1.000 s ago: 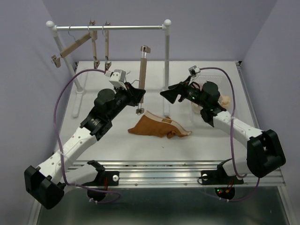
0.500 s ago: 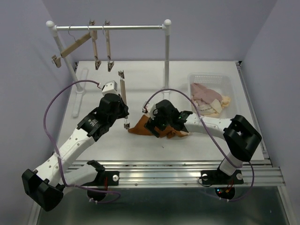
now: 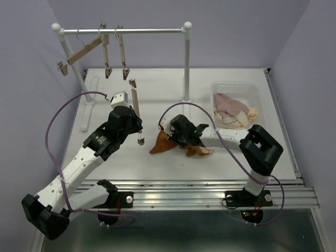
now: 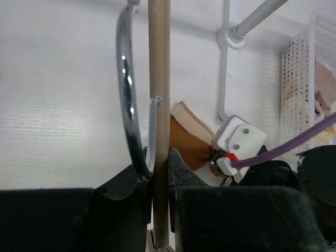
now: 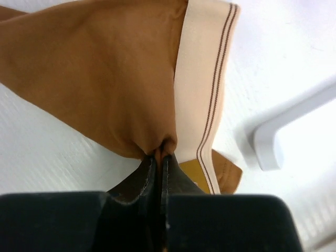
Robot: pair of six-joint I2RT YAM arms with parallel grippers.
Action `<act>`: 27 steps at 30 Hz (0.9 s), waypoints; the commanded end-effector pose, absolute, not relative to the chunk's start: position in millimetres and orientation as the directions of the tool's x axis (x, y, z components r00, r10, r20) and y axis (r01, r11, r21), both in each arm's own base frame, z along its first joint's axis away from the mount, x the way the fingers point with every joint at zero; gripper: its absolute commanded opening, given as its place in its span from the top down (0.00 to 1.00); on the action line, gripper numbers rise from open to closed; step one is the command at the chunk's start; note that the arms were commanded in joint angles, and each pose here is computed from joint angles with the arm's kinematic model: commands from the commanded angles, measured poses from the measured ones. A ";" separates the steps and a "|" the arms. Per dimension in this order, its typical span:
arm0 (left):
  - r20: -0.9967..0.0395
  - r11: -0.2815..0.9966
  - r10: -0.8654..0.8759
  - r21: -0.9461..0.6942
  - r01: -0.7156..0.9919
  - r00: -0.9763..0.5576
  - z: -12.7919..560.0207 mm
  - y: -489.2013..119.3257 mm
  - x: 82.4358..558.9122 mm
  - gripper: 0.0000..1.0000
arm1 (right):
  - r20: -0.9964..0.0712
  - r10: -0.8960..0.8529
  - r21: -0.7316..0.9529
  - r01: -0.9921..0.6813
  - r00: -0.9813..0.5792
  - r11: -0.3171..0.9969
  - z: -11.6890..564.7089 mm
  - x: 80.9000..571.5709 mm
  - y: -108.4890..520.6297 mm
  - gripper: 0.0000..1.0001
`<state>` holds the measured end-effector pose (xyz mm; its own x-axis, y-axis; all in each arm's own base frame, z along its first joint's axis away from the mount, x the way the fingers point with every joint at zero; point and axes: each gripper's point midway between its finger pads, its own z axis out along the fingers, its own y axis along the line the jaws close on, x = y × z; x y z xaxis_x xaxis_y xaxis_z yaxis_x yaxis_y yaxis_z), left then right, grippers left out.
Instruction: Remove the underwear clipped to the hanger
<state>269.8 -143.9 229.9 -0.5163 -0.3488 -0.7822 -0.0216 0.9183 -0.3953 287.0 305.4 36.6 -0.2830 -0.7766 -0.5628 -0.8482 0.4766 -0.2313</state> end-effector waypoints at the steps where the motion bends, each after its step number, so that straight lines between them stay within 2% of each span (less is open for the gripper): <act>1: -0.808 0.911 -0.370 -0.413 -0.007 -0.459 251.4 -143.3 276.7 1.00 | -0.736 -0.639 -0.277 -0.761 -0.224 0.586 109.9 306.8 316.7 0.99; 5: -0.811 0.909 -0.366 -0.416 0.009 -0.457 253.2 -146.2 278.5 1.00 | -0.899 -0.402 -0.233 -0.589 -0.174 0.774 193.1 326.1 299.1 0.99; 8: -0.819 0.910 -0.361 -0.415 0.025 -0.446 256.6 -148.2 280.5 1.00 | -0.963 -0.203 -0.136 -0.330 -0.178 0.934 244.0 353.1 244.8 0.99; 10: -0.826 0.913 -0.352 -0.406 0.030 -0.440 259.3 -148.3 282.8 1.00 | -0.981 -0.130 -0.097 -0.213 -0.146 0.972 271.3 359.3 213.5 0.99; 15: -0.837 0.918 -0.336 -0.393 0.048 -0.431 264.4 -152.1 288.7 1.00 | -0.997 0.019 0.011 0.116 -0.071 0.993 306.9 379.9 120.0 0.99; 23: -0.854 0.931 -0.296 -0.359 0.072 -0.427 268.8 -157.7 297.8 1.00 | -0.993 -0.042 -0.073 0.308 -0.107 0.948 300.1 409.7 52.7 0.99; 27: -0.867 0.935 -0.283 -0.345 0.082 -0.411 277.9 -159.6 303.8 1.00 | -0.987 -0.054 -0.100 0.322 -0.150 0.942 287.2 419.8 50.3 0.00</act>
<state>289.1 -154.7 233.3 -0.5135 -0.2614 -0.8173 0.0353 0.9452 -0.3245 411.5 56.1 259.1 -0.2184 -0.0841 -0.9722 0.2705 0.9520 -0.1431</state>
